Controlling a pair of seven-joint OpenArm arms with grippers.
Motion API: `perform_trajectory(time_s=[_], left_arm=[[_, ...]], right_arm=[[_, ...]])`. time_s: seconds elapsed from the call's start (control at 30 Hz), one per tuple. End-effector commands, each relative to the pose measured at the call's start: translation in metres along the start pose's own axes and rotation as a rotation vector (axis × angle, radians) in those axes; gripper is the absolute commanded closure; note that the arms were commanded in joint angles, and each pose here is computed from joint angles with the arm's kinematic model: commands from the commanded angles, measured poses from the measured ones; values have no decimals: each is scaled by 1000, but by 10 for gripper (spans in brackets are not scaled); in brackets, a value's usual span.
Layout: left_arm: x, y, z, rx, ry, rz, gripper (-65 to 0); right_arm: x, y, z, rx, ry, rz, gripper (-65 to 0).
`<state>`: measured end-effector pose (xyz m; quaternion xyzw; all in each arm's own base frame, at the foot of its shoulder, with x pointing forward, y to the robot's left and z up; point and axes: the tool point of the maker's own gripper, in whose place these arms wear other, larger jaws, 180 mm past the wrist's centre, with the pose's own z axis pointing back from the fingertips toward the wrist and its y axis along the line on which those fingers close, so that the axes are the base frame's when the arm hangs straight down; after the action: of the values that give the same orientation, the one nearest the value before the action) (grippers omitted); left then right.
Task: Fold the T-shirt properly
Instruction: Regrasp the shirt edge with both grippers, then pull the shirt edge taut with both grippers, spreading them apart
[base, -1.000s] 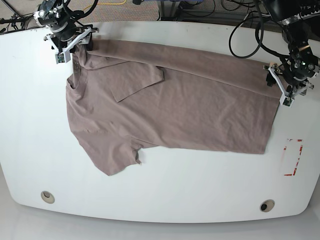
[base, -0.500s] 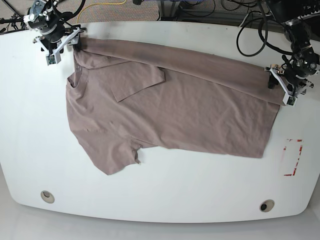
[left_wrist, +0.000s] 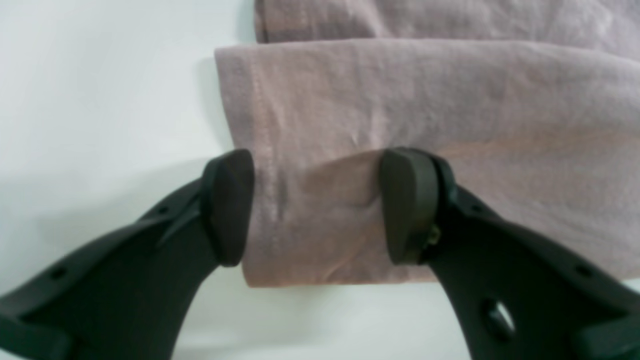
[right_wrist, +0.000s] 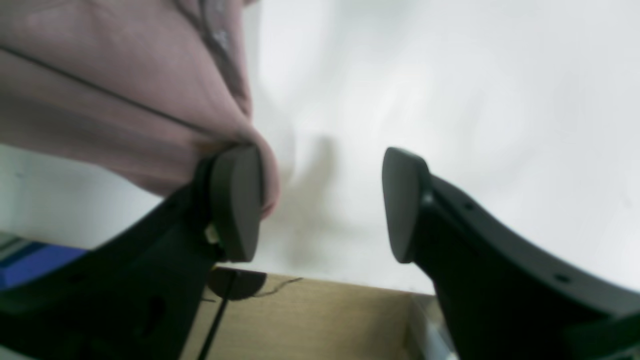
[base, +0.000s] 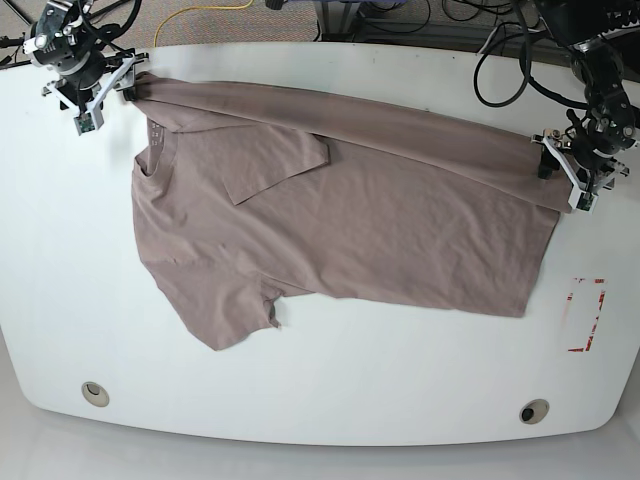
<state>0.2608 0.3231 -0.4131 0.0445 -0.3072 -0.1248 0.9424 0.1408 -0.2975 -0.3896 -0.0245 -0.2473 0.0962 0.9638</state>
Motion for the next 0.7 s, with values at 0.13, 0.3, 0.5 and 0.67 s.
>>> perform_trajectory(time_s=[0.13,0.3,0.5,0.67], left_arm=[[-31,10,3,46,154,-50,-367],[-31,10,3,46,155,-51,-367],[-32,10,3,49,155,-50,-367],[-39,8,4,42,170,-53,-367]], right_arm=[[11,-24,20,-72,26,95,-354],[26,-14,30,-61,-2,125,-354],[26,7,27,35,-34,54,-352],[26,26,23,96,-60,-10,-352]])
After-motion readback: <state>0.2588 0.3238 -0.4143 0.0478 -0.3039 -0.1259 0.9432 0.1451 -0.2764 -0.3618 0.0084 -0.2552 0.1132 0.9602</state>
